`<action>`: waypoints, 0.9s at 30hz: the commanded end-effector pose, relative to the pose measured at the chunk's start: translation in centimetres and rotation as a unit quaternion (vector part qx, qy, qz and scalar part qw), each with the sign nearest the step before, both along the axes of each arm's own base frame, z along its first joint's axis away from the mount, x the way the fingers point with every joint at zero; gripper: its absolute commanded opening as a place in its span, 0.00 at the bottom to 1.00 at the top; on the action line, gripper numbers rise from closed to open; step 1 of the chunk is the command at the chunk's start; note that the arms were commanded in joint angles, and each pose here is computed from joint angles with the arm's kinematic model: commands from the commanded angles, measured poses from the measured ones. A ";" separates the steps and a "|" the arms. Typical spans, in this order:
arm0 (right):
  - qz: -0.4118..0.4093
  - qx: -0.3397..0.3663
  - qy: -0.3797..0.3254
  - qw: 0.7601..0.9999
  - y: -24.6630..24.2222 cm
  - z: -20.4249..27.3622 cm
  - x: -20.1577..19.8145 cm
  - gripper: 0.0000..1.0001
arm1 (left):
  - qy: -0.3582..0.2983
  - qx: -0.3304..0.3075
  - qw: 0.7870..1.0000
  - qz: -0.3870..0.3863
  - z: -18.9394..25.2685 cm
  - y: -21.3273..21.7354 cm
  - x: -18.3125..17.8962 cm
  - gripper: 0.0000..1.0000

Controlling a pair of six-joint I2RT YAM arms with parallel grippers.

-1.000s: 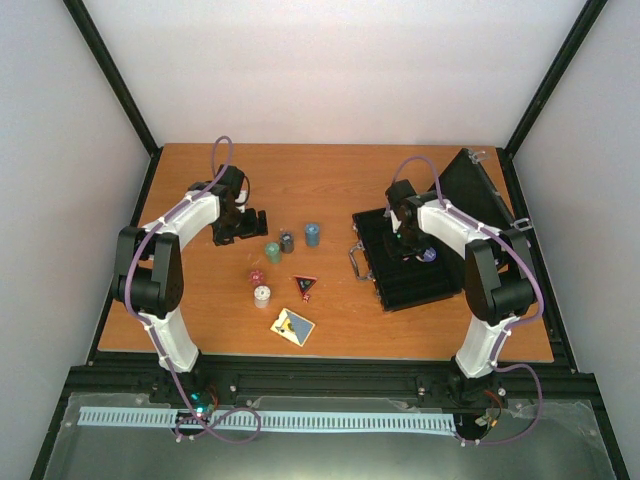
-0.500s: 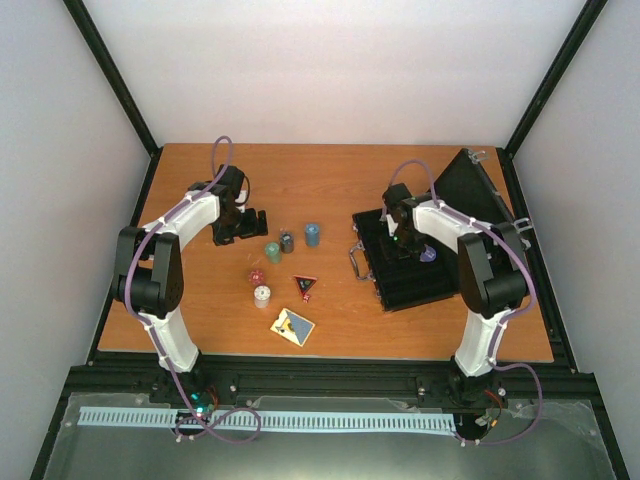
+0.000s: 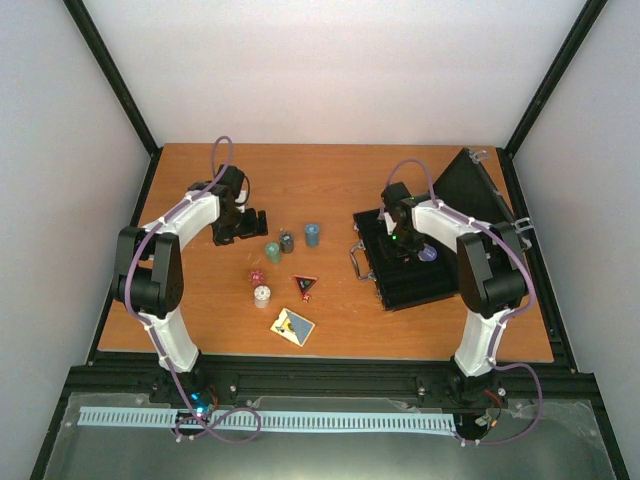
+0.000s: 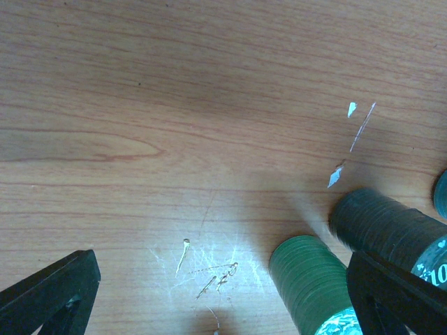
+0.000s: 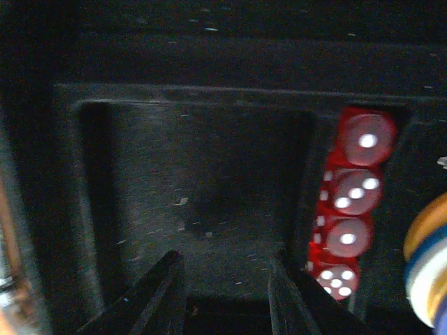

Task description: Pack up texas hold em set

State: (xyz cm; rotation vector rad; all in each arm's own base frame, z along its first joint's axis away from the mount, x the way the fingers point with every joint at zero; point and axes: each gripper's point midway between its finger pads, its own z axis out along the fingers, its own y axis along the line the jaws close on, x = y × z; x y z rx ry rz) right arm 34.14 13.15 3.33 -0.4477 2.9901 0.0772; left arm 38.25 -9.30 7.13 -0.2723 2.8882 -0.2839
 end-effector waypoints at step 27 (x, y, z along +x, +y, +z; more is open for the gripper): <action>0.231 0.094 -0.035 0.968 20.1 6.9 -4.9 0.54 | -0.047 0.001 0.999 0.017 4.3 0.5 1.1 1.00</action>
